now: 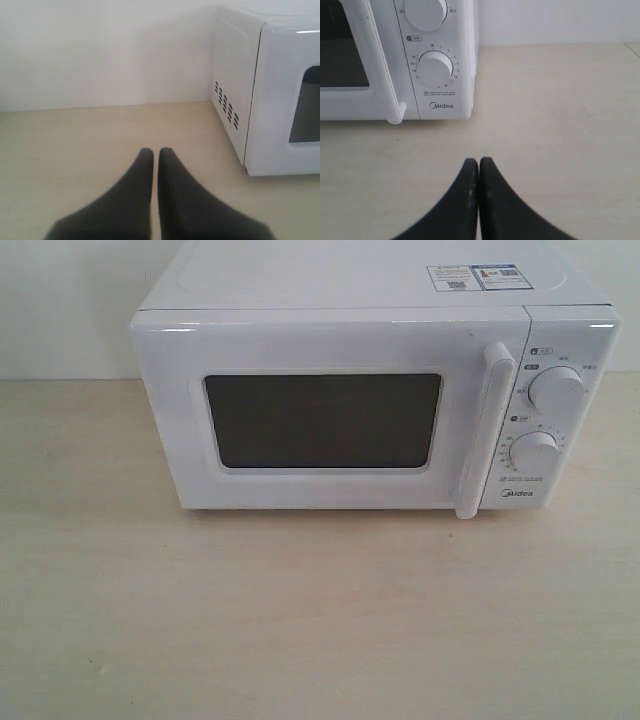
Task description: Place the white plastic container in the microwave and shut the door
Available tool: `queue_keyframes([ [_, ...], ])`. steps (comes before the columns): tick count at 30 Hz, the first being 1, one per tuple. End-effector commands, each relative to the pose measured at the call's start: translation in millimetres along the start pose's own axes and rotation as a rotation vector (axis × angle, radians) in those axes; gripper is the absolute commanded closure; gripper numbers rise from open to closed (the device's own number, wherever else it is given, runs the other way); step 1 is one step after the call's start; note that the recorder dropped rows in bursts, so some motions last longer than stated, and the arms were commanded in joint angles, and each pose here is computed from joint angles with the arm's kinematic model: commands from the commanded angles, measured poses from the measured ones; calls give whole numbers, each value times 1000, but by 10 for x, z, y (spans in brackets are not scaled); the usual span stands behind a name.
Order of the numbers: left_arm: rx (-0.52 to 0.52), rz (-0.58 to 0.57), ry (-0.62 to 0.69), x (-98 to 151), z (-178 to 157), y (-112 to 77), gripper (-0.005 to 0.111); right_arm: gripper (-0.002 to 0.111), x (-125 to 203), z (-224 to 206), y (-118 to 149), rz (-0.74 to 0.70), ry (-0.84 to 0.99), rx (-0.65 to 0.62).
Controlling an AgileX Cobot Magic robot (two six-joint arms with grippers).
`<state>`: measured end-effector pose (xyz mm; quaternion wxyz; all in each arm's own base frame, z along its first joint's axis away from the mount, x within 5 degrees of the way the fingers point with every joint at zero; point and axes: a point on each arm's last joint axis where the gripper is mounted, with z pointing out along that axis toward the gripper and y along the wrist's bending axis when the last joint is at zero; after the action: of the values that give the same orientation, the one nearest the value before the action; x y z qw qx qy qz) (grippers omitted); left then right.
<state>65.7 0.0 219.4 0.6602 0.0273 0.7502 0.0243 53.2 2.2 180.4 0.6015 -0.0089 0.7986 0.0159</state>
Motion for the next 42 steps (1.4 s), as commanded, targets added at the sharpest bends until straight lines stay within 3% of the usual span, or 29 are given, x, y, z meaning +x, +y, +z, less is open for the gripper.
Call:
queue_keyframes([
  [1, -9, -19, -50, 195, -16, -11, 102, 109, 0, -2, 1, 1, -3, -1],
  [10, 3, -103, -19, 249, -67, -23, 102, 109, 0, -2, 1, 1, -3, -1],
  [19, 9, -101, 79, 338, -70, -33, 102, 109, 0, -2, 1, 1, -3, -1],
  [31, 9, -54, 79, 338, -70, -32, 102, 109, 0, -2, 1, 1, -3, -1],
  [42, 8, -80, 79, 338, -70, -32, 102, 109, 0, -2, 1, 1, -3, -1],
])
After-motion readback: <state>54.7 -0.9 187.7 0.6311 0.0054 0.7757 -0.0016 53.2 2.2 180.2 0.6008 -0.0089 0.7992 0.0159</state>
